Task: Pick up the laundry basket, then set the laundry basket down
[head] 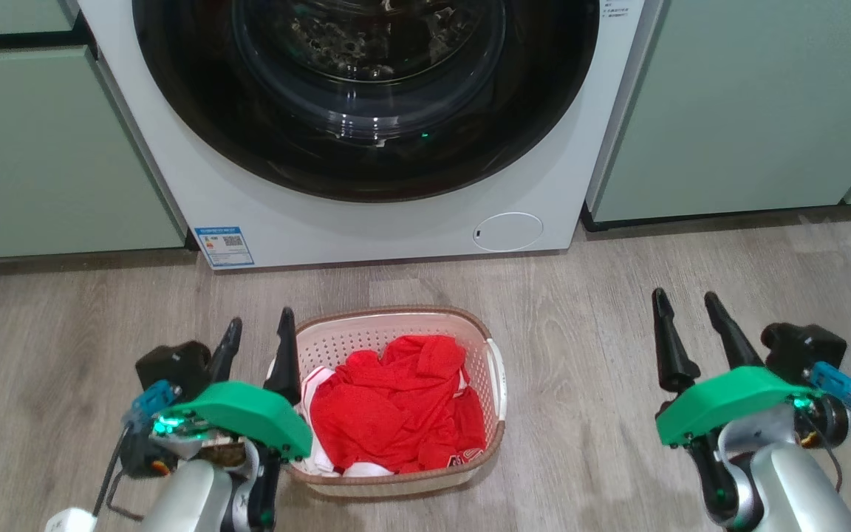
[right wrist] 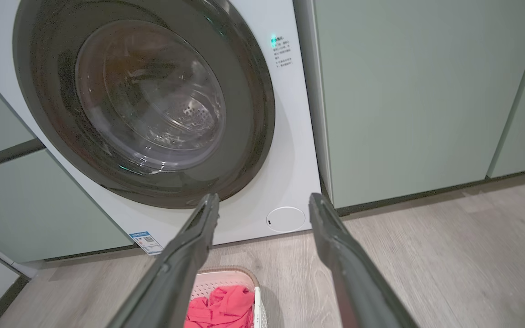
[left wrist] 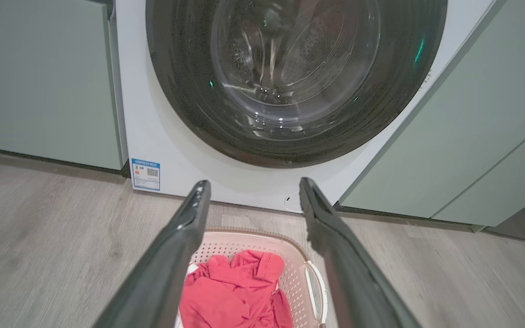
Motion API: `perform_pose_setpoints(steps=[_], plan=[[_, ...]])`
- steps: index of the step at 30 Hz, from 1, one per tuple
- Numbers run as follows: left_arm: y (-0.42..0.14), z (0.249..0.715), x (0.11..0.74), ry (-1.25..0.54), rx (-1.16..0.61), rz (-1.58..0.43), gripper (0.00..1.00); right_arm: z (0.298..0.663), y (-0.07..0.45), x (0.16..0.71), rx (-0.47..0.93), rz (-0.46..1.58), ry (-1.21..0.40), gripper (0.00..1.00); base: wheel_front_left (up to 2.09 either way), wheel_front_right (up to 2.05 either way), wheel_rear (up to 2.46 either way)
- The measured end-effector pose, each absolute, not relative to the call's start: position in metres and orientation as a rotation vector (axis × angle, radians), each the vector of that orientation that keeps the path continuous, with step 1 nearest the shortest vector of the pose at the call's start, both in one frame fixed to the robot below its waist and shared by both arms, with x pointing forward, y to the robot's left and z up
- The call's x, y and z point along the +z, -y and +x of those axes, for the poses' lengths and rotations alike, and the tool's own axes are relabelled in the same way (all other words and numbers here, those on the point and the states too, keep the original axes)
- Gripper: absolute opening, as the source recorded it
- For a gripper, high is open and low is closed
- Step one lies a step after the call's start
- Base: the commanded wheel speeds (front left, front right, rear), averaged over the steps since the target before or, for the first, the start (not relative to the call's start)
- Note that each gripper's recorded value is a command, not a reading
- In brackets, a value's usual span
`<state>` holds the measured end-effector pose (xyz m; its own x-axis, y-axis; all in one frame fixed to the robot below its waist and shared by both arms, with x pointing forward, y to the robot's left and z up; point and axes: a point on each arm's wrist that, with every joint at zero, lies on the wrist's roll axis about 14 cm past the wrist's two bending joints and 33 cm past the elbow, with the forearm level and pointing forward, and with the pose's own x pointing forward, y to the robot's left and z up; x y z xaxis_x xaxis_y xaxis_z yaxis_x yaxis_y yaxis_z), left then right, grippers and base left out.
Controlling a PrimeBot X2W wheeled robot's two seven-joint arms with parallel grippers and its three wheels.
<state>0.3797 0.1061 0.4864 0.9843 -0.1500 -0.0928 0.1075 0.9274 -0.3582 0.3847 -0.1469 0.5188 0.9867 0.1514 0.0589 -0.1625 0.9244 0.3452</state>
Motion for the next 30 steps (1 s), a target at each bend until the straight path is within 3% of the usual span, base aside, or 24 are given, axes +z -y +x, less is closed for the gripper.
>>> perform_pose_setpoints(steps=[19, 30], plan=[[-0.11, 0.384, 0.572, 0.208, -0.09, -0.177, 1.0, 0.387, 0.14, 0.568, 0.195, 0.213, 0.215, 1.0, 0.0, 0.0, 0.0], [-0.096, 0.367, 0.521, 0.074, -0.137, -0.164, 1.0, 0.382, 0.141, 0.549, 0.187, 0.135, 0.18, 1.0, 0.0, 0.0, 0.0]])
